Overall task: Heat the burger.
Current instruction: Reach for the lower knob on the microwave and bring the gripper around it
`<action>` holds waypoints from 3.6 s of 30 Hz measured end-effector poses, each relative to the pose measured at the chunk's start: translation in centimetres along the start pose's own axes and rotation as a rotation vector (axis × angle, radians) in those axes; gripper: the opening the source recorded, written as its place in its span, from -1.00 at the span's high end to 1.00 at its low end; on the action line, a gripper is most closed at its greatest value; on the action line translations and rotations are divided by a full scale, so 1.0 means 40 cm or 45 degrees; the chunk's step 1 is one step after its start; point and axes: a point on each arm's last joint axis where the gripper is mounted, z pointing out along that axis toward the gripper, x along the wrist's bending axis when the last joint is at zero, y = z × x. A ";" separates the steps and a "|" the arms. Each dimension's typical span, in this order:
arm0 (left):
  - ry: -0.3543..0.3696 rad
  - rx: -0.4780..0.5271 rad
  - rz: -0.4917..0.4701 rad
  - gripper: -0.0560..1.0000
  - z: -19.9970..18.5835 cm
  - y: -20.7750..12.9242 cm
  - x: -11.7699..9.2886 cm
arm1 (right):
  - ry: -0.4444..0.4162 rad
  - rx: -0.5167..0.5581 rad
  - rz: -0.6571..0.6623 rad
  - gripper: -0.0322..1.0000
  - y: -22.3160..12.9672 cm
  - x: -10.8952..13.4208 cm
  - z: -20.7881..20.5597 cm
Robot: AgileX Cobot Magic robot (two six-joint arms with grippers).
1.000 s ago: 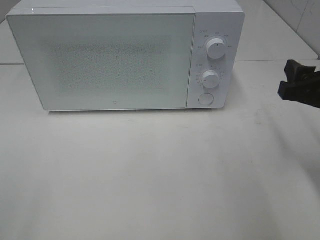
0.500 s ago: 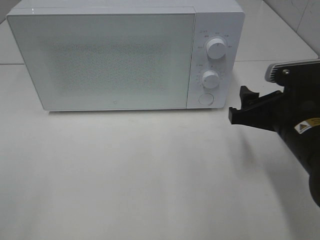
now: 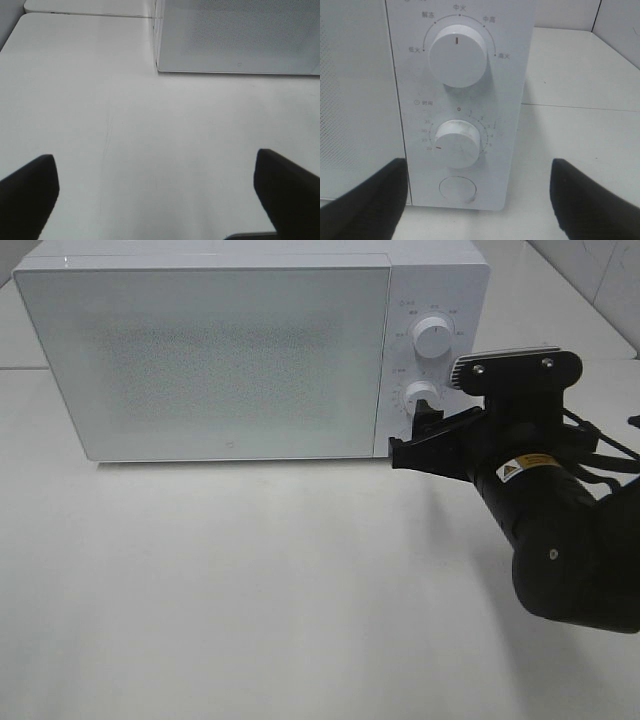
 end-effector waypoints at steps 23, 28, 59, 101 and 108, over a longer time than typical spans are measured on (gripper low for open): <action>0.000 -0.001 0.000 -0.96 0.000 0.000 0.000 | 0.006 -0.023 0.073 -0.52 -0.026 0.062 0.124; 0.000 -0.001 0.000 -0.96 0.000 0.000 0.000 | 0.001 -0.036 0.058 -0.52 -0.023 0.038 0.143; 0.000 -0.001 0.000 -0.96 0.000 0.000 0.000 | -0.020 -0.028 0.102 -0.52 -0.048 0.049 0.188; 0.000 -0.001 0.000 -0.96 0.000 0.000 0.000 | -0.007 -0.029 0.152 0.12 -0.050 0.052 0.190; 0.000 -0.001 0.000 -0.96 0.000 0.000 0.000 | 0.013 -0.030 0.399 0.12 -0.052 0.049 0.191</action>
